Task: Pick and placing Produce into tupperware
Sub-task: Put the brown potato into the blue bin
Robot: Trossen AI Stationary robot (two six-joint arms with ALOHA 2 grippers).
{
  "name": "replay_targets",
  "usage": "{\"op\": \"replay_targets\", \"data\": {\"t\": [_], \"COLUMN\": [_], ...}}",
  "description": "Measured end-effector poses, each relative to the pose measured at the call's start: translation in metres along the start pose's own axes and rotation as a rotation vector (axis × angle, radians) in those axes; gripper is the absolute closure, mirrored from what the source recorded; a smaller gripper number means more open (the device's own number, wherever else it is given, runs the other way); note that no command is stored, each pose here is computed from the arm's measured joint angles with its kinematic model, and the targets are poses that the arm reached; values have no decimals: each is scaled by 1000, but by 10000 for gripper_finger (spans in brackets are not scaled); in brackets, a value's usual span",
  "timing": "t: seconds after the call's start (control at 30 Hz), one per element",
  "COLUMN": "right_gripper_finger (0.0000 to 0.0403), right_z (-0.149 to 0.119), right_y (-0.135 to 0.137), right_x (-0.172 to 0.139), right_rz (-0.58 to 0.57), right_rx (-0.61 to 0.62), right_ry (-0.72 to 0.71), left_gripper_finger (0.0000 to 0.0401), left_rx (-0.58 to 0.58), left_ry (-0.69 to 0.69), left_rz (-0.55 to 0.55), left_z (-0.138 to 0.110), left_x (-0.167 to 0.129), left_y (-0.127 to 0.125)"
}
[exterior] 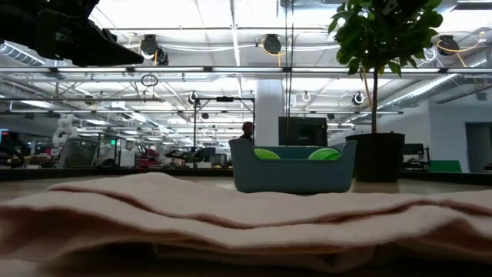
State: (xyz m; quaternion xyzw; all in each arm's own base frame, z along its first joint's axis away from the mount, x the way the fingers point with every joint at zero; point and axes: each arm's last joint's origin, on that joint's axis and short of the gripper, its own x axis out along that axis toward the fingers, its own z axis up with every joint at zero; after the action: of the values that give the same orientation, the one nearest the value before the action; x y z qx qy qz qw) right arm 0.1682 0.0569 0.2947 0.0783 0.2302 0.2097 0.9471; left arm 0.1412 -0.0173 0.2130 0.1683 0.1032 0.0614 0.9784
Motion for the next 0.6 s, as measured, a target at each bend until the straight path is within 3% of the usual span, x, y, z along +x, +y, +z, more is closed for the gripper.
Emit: {"op": "replay_targets", "data": {"t": [0.6], "right_gripper_finger": [214], "right_z": [12], "right_y": [-7], "right_x": [-17], "right_rz": [-196], "right_rx": [-77], "right_ry": [-161], "left_gripper_finger": [375], "left_rx": [4], "left_ry": [1], "left_rz": [0], "left_z": [0], "left_x": [0], "left_y": [0]}}
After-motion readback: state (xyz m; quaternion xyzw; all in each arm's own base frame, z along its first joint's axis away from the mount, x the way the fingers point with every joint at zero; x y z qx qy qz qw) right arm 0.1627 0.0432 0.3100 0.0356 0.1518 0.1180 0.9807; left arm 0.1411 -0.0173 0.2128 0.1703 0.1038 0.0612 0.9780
